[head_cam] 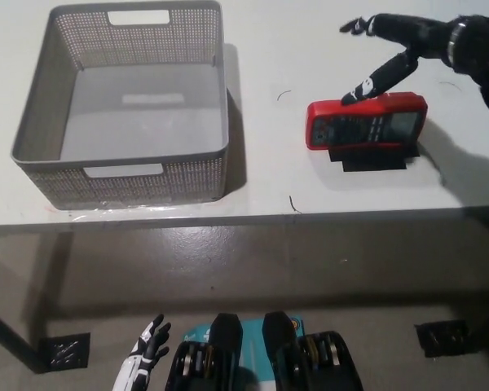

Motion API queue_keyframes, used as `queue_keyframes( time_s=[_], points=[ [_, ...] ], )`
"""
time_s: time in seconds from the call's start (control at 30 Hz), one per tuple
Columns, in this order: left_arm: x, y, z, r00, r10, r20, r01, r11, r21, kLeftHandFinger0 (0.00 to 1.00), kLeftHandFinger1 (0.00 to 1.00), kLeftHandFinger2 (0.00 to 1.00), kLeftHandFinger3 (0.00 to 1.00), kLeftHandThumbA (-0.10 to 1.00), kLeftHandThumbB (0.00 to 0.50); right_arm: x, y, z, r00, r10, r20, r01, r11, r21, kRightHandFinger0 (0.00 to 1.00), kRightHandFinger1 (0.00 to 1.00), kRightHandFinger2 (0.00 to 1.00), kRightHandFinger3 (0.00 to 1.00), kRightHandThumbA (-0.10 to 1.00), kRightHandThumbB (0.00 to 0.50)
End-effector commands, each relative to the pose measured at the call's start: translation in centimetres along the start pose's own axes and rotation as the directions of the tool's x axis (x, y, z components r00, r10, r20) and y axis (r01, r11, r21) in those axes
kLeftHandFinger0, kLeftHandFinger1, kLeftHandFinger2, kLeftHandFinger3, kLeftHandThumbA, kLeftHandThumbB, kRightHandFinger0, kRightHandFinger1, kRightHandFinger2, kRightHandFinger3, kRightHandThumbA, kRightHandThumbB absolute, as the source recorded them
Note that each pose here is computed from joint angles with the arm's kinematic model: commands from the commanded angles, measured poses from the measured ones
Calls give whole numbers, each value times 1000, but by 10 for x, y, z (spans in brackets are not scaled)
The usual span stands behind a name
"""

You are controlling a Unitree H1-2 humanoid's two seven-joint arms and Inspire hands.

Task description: Use the right hand to pick up a multimeter on the right side and put it into a container on the left side

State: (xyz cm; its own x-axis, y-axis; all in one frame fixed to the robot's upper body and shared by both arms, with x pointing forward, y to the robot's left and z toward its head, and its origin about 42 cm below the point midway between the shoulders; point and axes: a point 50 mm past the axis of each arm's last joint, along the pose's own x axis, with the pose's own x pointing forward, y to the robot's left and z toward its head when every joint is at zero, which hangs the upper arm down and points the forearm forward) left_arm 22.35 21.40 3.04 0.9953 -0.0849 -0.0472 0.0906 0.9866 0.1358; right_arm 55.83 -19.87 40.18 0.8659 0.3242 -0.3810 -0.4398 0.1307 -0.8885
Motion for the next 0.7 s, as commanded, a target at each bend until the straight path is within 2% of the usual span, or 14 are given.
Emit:
queue_keyframes(
  time_s=[0.0, 0.1, 0.2, 0.23, 0.33, 0.67],
  points=[
    [-6, 0, 3, 998, -14, 57, 13, 1000, 10, 1000, 1000, 1000, 1000, 1000, 294, -4, -51, 4, 994, -14, -107, 0, 991, -136, 1000, 1000, 1000, 1000, 999, 500],
    [-8, -1, 3, 998, -19, 53, 18, 1000, 6, 1000, 1000, 1000, 1000, 1000, 316, 0, -56, -6, 986, -16, -164, -4, 992, -124, 1000, 1000, 1000, 1000, 988, 488],
    [-8, -2, 3, 998, -26, 59, 25, 1000, 16, 1000, 1000, 1000, 1000, 1000, 289, 0, -62, -12, 980, -26, -195, 0, 991, -133, 1000, 1000, 1000, 1000, 979, 436],
    [-8, -1, 4, 998, -30, 60, 29, 999, 15, 1000, 1000, 1000, 1000, 1000, 288, 1, -64, -14, 977, -41, -208, 9, 988, -153, 1000, 1000, 1000, 1000, 979, 467],
    [-7, 1, 5, 998, -28, 60, 26, 999, 32, 1000, 1000, 1000, 1000, 1000, 310, 0, -71, -18, 973, -54, -225, 20, 988, -151, 1000, 1000, 1000, 1000, 974, 492],
    [-4, 1, 9, 995, -56, 82, 53, 998, 32, 1000, 1000, 1000, 1000, 1000, 302, -3, -77, -28, 967, -60, -247, 26, 990, -136, 1000, 1000, 1000, 1000, 951, 477]
  ],
)
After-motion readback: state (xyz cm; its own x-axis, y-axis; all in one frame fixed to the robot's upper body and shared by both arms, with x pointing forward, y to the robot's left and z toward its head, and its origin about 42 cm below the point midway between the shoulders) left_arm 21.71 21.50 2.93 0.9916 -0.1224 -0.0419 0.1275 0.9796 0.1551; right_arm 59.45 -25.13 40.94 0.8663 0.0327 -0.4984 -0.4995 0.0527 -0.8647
